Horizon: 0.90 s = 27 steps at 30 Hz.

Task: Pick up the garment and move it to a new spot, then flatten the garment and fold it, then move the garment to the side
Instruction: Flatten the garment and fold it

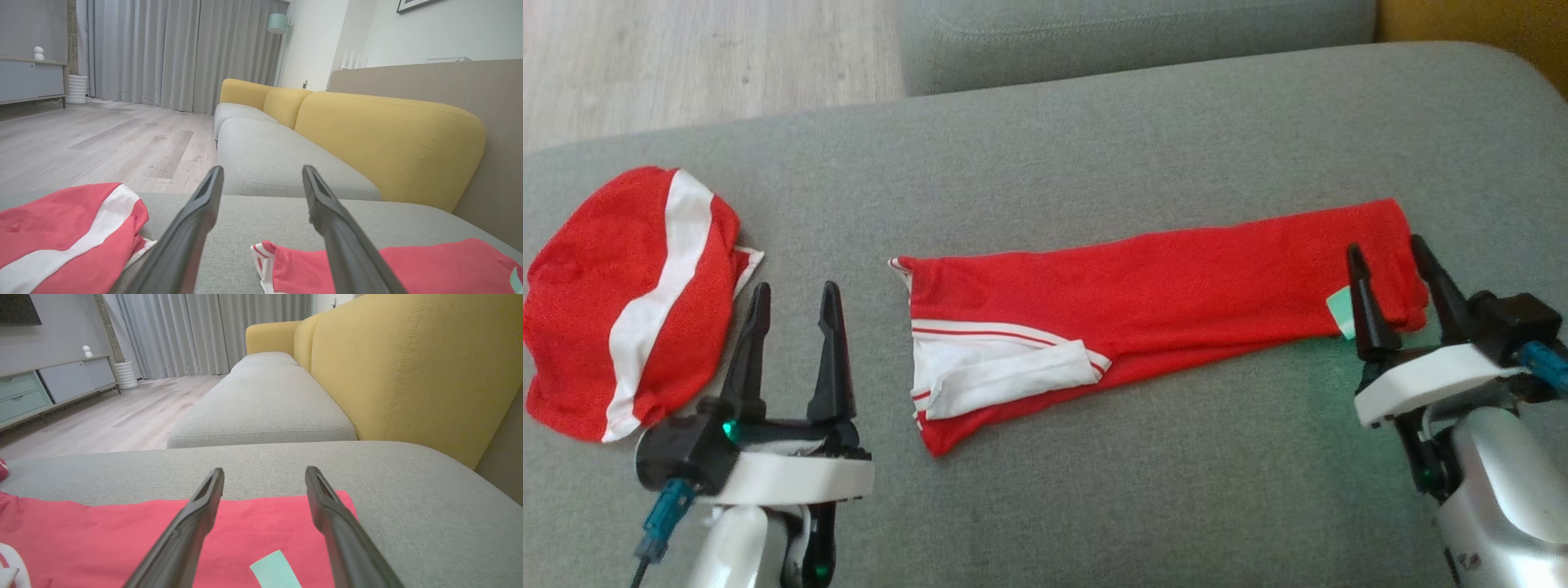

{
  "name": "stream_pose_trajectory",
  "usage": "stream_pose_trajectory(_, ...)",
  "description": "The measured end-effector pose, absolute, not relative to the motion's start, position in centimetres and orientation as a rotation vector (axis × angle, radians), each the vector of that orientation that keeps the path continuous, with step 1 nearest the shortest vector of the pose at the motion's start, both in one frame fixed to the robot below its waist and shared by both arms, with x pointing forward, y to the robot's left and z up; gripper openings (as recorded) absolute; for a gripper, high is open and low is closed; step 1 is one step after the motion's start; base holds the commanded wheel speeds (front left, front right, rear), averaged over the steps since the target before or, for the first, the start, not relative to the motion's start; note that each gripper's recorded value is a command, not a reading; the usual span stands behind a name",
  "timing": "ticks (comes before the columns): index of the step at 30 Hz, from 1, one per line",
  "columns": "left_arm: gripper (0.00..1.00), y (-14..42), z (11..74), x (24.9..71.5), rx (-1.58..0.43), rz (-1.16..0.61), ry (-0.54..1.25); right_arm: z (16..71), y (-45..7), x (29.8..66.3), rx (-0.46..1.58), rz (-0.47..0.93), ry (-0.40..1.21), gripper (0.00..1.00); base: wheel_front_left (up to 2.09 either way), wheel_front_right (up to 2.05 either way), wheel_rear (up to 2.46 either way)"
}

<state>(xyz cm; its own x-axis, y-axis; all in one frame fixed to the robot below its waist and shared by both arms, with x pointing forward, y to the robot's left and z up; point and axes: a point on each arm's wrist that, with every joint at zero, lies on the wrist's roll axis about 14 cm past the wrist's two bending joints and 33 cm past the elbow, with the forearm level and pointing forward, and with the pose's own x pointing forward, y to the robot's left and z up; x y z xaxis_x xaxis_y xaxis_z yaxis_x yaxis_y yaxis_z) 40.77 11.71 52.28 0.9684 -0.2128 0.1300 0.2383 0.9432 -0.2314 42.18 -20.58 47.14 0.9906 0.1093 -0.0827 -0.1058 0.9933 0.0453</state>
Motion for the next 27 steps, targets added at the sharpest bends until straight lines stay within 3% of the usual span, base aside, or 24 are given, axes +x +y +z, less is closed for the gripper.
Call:
stream_pose_trajectory(8,1.00,11.4,51.0,42.1,-0.225,-0.248,-0.085,44.9,-24.7,44.1,0.005,-0.023,0.156,1.00,0.00,0.00,0.00)
stream_pose_trajectory(13,1.00,11.4,50.1,43.2,-0.230,-0.241,-0.067,42.2,-27.2,45.8,-0.002,-0.118,0.286,1.00,0.00,0.00,0.00)
stream_pose_trajectory(22,1.00,12.3,48.0,43.6,-0.233,-0.209,-0.015,36.5,-27.4,44.9,0.051,-0.198,0.509,1.00,0.00,0.00,0.00)
stream_pose_trajectory(27,1.00,12.3,47.9,44.2,-0.234,-0.206,-0.016,35.8,-26.8,45.3,0.102,-0.218,0.541,1.00,0.00,0.00,0.00)
